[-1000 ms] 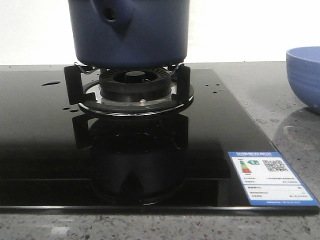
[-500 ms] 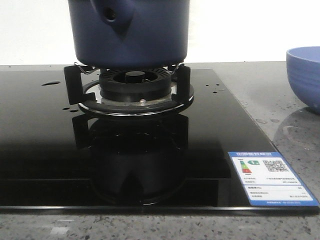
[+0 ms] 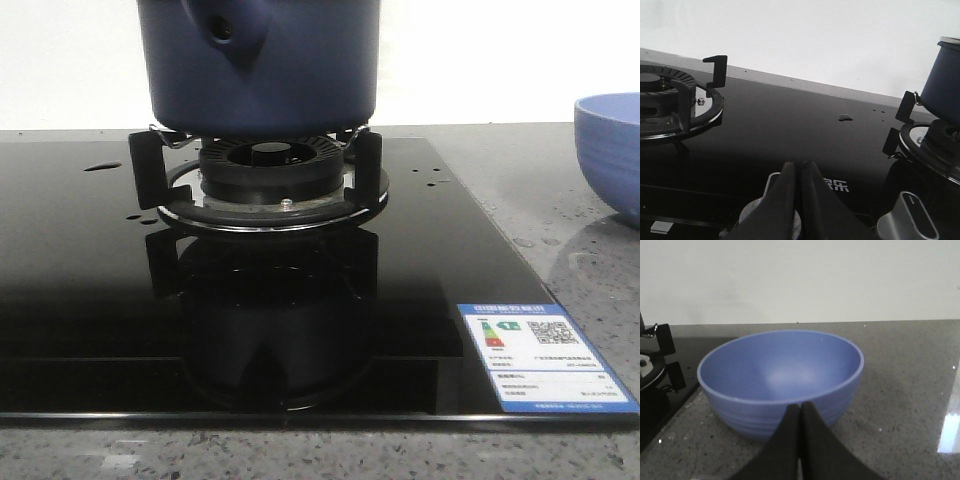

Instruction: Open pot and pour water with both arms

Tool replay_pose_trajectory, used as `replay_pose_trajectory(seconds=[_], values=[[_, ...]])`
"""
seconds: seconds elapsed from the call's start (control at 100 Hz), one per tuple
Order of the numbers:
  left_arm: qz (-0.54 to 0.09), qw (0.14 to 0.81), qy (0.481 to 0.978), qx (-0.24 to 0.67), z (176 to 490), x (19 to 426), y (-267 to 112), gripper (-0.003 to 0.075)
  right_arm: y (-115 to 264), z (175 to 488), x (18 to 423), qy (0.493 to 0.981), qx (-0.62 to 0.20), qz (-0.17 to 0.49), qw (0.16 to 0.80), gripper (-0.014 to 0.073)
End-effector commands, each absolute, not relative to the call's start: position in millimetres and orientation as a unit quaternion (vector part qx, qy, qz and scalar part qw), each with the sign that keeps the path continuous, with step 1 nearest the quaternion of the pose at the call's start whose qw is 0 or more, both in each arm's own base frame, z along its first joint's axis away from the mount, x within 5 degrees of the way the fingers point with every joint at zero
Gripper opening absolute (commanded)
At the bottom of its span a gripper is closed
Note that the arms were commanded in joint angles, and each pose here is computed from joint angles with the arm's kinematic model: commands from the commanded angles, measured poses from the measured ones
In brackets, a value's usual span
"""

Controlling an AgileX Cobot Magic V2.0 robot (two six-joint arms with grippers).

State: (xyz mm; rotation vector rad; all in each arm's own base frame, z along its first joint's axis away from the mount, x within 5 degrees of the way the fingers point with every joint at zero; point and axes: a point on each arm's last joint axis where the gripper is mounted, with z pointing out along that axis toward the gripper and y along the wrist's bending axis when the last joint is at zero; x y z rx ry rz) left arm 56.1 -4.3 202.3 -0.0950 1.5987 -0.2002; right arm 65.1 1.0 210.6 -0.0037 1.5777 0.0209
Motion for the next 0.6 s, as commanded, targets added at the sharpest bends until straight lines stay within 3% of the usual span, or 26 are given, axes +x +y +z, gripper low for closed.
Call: replay_pose_trajectory(seconds=[0.0, 0.19, 0.59], values=[[-0.098, 0.715, 0.691, -0.043, 199.7, 55.4, -4.2, -0.0019, 0.6, 208.9, 60.0, 0.672, -0.001, 0.005, 0.741, -0.0056], [-0.097, 0.714, 0.692, -0.043, 199.6, 55.5, -4.3, -0.0019, -1.2, 194.8, 55.9, 0.708, 0.009, -0.004, 0.706, -0.0056], [-0.097, 0.714, 0.692, -0.043, 199.6, 55.5, -4.3, -0.0019, -1.4, 194.1, 56.0, 0.711, 0.009, -0.006, 0.703, -0.0056]])
